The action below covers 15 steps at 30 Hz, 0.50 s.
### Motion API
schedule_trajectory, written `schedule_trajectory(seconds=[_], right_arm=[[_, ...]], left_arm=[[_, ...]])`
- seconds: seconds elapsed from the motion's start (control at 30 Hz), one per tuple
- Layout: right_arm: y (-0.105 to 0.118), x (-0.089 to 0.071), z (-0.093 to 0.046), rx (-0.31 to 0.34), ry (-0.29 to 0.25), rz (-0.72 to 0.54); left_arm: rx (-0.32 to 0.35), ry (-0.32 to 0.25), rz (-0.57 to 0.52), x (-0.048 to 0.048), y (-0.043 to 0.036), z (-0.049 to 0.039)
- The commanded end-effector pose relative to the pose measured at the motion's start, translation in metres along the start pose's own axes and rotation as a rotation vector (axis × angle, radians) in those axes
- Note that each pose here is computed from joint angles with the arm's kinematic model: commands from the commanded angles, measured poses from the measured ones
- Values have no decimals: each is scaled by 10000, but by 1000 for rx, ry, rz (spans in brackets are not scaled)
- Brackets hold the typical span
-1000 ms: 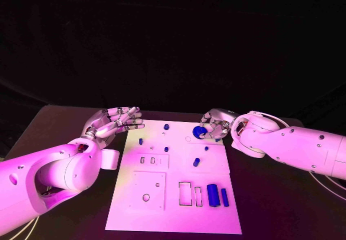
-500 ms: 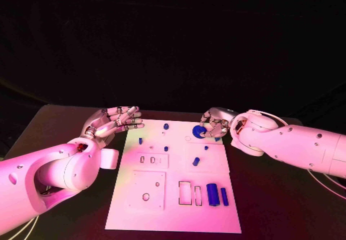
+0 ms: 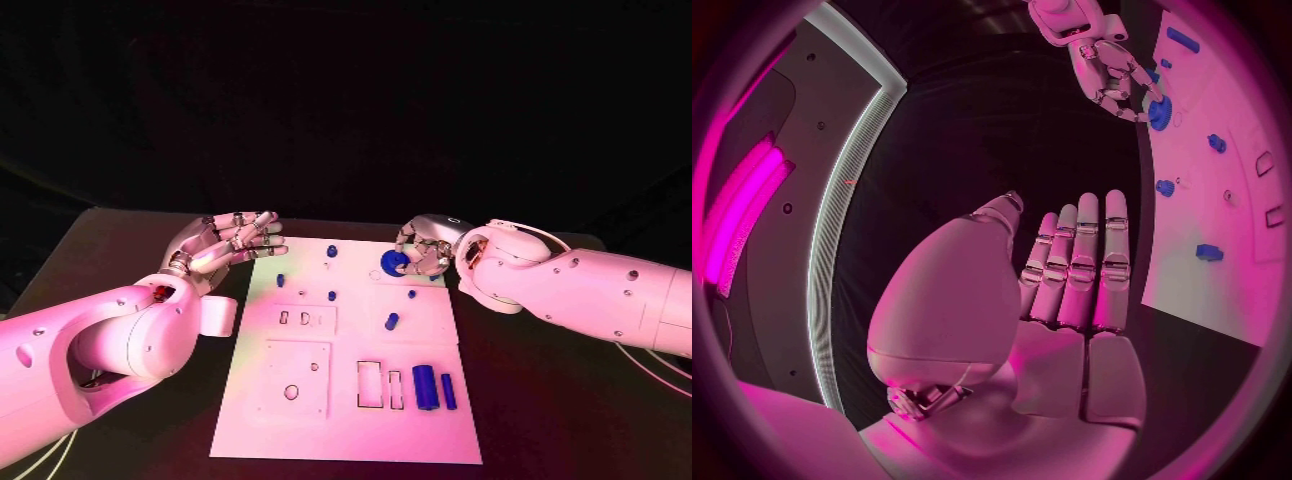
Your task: Assemble the parts on the task board
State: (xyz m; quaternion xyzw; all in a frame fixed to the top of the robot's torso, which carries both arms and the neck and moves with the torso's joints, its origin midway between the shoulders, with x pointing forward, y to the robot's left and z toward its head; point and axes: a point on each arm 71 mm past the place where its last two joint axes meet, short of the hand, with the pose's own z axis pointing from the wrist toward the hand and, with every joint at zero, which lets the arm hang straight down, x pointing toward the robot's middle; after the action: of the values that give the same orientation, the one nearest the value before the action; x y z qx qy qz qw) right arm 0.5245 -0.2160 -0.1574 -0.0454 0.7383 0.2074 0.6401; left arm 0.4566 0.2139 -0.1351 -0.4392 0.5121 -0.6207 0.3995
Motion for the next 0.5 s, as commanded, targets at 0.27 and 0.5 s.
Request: schedule_trajectory(seconds=[0.27,0.5], right_arm=[[7,77,-12,11,29,-86],[32,88,-7,11,34,-104]], left_arm=[[3,24,-12,29,-13,8],[2,24,-12,31,-11,9]])
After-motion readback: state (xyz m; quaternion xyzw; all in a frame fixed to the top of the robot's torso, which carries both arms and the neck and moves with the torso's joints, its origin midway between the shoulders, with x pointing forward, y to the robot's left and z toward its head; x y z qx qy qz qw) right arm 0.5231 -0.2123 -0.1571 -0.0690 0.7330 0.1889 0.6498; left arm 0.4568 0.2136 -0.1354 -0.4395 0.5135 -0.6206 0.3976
